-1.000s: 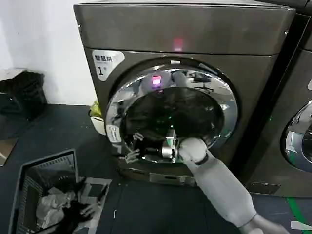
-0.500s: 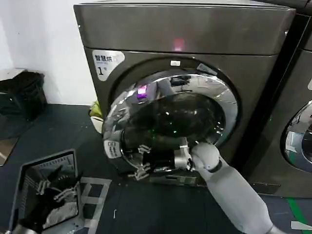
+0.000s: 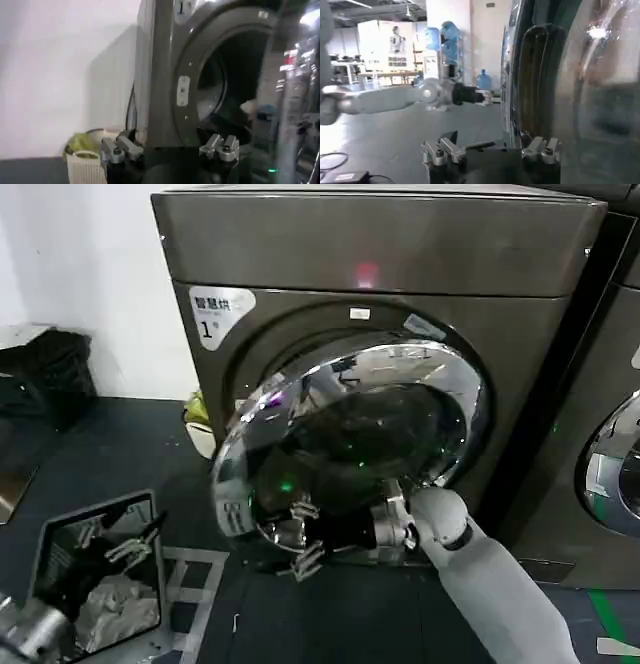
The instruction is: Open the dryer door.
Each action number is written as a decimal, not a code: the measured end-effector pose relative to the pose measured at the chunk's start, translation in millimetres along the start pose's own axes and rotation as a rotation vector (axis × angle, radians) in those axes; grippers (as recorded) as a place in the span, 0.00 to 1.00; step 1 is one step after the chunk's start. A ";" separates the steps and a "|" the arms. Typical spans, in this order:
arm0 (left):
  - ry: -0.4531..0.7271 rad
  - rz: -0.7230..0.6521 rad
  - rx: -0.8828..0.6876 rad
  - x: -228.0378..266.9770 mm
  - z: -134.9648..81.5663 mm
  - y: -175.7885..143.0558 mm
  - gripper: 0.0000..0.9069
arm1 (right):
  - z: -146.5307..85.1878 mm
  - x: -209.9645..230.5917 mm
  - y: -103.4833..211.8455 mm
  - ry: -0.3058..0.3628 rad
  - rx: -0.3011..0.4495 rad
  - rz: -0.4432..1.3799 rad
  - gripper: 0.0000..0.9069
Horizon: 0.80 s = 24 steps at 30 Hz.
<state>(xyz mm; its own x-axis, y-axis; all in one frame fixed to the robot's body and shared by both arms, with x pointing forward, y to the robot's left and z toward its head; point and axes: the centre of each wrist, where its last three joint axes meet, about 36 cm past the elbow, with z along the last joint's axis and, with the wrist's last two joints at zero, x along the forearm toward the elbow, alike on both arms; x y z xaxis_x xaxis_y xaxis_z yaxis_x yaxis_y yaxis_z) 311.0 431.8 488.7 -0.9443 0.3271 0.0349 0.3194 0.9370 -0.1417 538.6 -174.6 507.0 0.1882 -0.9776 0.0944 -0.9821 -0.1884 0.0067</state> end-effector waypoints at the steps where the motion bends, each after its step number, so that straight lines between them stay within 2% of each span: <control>1: 0.007 0.007 0.007 -3.4 -1.7 1.8 1.00 | -0.1 0.4 2.2 0.000 -0.002 -0.006 1.00; 9: -0.067 0.117 -0.044 -33.4 -4.7 17.4 1.00 | 1.5 14.8 23.4 0.000 -0.005 -0.073 1.00; 16: -0.059 0.188 -0.050 -57.8 -1.8 27.3 1.00 | 3.4 29.4 46.4 -0.002 0.006 -0.106 1.00; 24: -0.055 0.283 -0.074 -92.1 -6.6 26.1 1.00 | 0.9 78.2 88.4 -0.013 0.049 -0.014 1.00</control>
<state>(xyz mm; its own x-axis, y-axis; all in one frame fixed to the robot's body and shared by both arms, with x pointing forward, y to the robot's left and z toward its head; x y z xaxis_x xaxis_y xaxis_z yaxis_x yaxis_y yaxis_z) 406.9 427.0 488.3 -0.8192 0.5714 -0.0493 0.5735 0.8165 -0.0657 466.5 -267.8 514.0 0.2022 -0.9759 0.0821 -0.9777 -0.2060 -0.0411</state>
